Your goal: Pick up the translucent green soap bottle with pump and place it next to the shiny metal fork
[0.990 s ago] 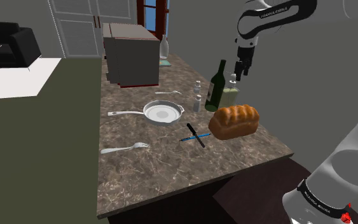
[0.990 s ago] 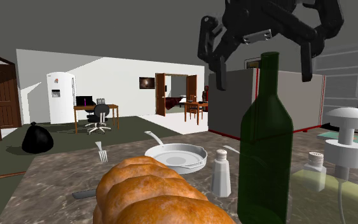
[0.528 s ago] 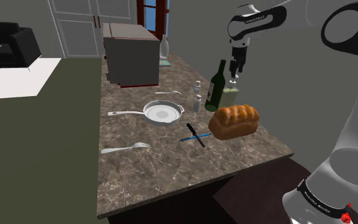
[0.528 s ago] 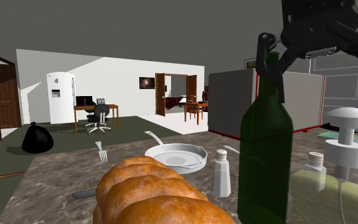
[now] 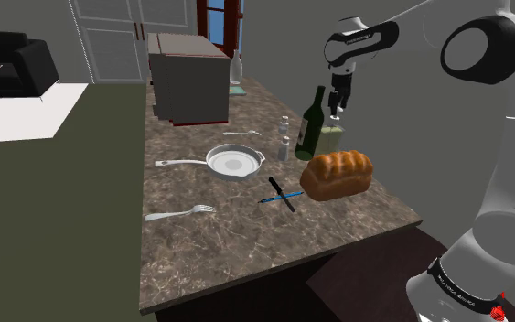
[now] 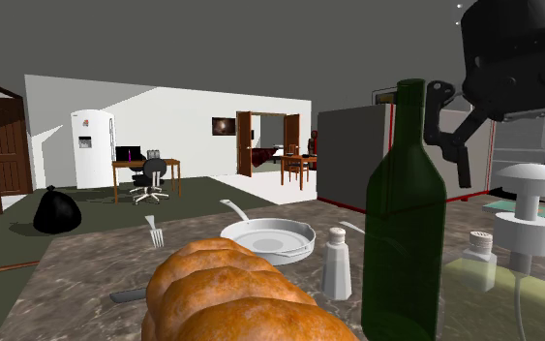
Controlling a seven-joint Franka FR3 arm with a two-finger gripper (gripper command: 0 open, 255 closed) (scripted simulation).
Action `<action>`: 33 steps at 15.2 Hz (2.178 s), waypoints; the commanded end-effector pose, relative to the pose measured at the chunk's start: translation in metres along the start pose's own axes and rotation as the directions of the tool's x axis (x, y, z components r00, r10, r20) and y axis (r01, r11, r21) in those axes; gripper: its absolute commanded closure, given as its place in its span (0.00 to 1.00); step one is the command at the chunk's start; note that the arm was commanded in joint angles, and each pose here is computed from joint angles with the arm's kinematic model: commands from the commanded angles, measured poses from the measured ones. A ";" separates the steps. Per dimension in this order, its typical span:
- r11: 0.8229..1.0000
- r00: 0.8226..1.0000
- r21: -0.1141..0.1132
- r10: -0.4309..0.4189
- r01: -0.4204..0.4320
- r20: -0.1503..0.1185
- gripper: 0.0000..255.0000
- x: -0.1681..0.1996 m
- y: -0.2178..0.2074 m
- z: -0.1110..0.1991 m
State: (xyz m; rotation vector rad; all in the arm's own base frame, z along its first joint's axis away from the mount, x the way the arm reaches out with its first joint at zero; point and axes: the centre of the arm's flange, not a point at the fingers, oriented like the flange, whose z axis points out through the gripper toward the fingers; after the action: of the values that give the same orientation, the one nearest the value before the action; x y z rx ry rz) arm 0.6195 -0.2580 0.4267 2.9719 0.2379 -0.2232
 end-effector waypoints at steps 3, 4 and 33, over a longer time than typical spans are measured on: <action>1.000 1.000 0.000 0.000 0.000 0.000 0.00 0.001 -0.001 0.014; 1.000 1.000 0.000 0.000 0.000 0.000 0.00 0.001 -0.001 0.014; 1.000 1.000 0.000 0.000 0.000 0.000 1.00 -0.010 0.010 -0.058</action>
State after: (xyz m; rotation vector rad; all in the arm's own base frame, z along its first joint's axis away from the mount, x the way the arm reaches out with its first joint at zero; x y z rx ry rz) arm 0.6191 -0.2601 0.4798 2.9717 0.2383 -0.2226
